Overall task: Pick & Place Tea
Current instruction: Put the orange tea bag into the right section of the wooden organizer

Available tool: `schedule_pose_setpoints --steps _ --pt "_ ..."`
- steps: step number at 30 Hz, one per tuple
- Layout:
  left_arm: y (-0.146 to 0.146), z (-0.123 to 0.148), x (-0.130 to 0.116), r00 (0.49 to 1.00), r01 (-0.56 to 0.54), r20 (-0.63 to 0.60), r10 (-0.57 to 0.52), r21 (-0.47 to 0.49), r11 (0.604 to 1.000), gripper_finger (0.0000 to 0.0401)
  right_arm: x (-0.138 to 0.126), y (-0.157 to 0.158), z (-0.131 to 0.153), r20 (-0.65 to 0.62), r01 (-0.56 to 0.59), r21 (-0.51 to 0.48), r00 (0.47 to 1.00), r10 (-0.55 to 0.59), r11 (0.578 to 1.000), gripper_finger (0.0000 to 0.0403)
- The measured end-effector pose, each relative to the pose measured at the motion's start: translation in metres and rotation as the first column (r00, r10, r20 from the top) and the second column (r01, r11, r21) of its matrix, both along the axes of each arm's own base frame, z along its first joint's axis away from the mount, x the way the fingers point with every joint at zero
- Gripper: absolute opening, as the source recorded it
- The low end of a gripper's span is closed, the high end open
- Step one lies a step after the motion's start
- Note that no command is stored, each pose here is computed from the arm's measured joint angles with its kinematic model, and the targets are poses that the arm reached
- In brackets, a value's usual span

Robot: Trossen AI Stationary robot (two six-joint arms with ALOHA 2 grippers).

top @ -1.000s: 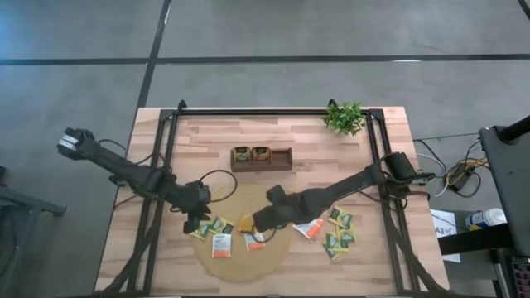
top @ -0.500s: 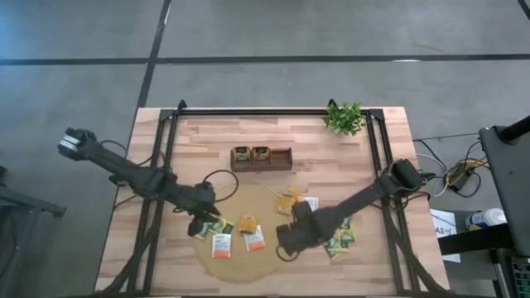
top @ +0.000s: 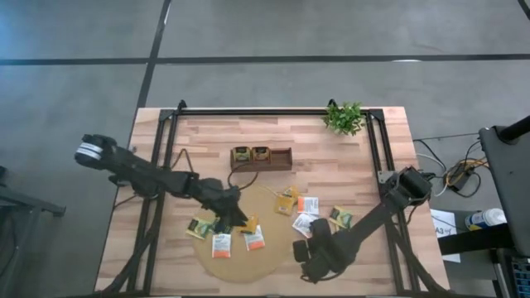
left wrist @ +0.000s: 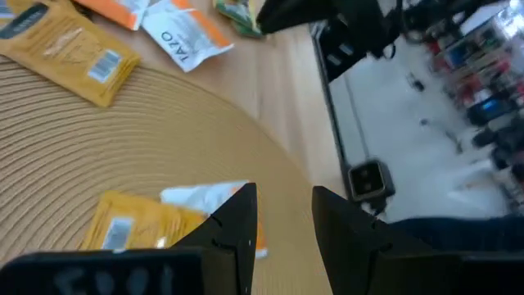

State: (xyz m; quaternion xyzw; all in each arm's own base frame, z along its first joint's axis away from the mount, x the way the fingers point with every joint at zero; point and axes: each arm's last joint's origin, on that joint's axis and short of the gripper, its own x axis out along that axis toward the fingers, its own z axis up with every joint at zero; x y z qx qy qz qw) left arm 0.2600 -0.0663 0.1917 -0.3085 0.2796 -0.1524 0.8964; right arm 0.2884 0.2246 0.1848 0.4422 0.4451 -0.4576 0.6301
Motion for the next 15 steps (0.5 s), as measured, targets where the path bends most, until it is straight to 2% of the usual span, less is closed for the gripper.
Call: schedule_pose_setpoints --steps 3,6,10,15 --pt "0.003 0.0 0.019 0.999 -0.024 -0.046 0.023 -0.031 0.999 0.0113 -0.005 -0.004 -0.003 0.066 -0.02 0.028 0.998 0.018 0.999 0.0047" --pt "0.0 0.007 0.042 0.998 -0.015 -0.066 0.014 -0.019 1.0 0.0113 -0.015 -0.012 -0.009 0.144 -0.018 0.025 0.989 0.015 1.0 0.0025" --pt "-0.006 0.015 0.071 0.992 0.017 -0.128 -0.011 0.042 0.999 0.0113 -0.032 -0.024 -0.012 0.238 -0.017 0.053 0.971 0.004 0.998 0.001" --pt "-0.009 0.011 0.1 0.979 0.0 -0.204 0.025 0.123 0.992 0.0113 -0.044 -0.035 -0.018 0.343 -0.101 0.068 0.936 0.072 0.992 0.0008"
